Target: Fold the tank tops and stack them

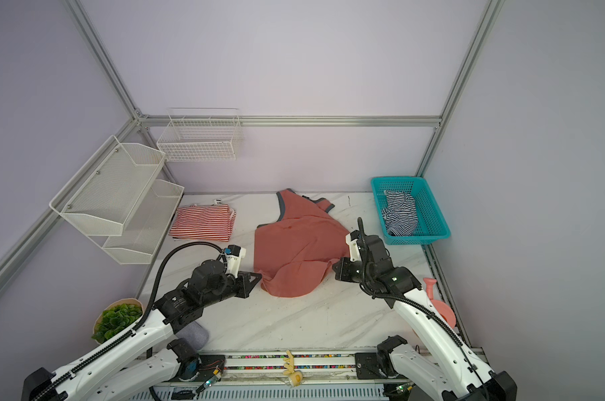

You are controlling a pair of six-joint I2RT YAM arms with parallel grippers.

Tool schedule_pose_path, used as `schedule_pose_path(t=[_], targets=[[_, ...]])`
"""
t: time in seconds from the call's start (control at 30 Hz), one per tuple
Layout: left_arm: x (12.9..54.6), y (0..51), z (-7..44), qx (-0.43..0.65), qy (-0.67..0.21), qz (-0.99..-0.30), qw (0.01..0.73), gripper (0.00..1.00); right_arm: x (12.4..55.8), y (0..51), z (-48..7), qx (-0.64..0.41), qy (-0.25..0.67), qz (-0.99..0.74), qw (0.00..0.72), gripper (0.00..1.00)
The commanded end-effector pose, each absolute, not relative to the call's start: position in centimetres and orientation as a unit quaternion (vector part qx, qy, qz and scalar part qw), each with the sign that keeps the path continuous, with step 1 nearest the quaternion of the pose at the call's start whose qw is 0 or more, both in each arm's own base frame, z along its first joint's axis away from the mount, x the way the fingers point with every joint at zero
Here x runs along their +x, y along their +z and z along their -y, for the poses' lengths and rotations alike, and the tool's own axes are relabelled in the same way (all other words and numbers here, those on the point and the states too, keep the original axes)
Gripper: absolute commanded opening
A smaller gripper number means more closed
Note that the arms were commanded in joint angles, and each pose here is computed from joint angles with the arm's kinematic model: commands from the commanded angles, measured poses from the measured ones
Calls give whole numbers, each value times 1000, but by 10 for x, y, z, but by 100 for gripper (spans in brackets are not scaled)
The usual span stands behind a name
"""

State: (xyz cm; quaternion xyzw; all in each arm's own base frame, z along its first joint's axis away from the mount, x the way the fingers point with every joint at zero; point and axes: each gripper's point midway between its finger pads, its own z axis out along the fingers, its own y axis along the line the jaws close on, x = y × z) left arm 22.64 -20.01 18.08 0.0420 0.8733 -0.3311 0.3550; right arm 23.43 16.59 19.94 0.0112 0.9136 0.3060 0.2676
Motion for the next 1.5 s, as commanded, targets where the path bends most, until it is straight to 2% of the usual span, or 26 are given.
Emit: schedule_pose_path(t=[0.0, 0.23, 0.37, 0.43, 0.5, 0.53, 0.63, 0.83, 0.93, 1.13, 1.3, 1.47], targets=[[210, 164, 190, 18, -322, -887, 331, 0, 208, 182, -159, 33, 288, -934, 208, 0], [181, 156, 178, 2, -321, -897, 304, 4, 184, 171, -140, 58, 246, -952, 171, 10], [168, 157, 172, -1, -326, -897, 299, 10, 176, 174, -132, 66, 234, -956, 165, 11], [161, 156, 168, 0, -325, -899, 293, 15, 173, 174, -130, 67, 230, -958, 160, 14], [154, 156, 164, 3, -324, -901, 289, 27, 166, 172, -125, 69, 219, -962, 148, 17], [152, 156, 160, 0, -321, -902, 289, 29, 165, 173, -123, 70, 214, -963, 148, 19], [148, 161, 153, 2, -315, -902, 295, 42, 161, 175, -119, 70, 204, -966, 145, 32], [161, 176, 149, 0, -296, -895, 333, 47, 170, 186, -118, 71, 200, -963, 165, 40], [183, 190, 155, 6, -282, -886, 369, 47, 188, 184, -125, 71, 200, -961, 177, 39], [258, 226, 184, 4, -225, -866, 448, 52, 250, 173, -145, 61, 185, -956, 217, 19], [331, 228, 214, 16, -174, -887, 427, 52, 331, 179, -169, 47, 173, -940, 289, 9], [391, 194, 238, 33, -169, -914, 367, 51, 421, 172, -191, 34, 186, -930, 314, 1]])
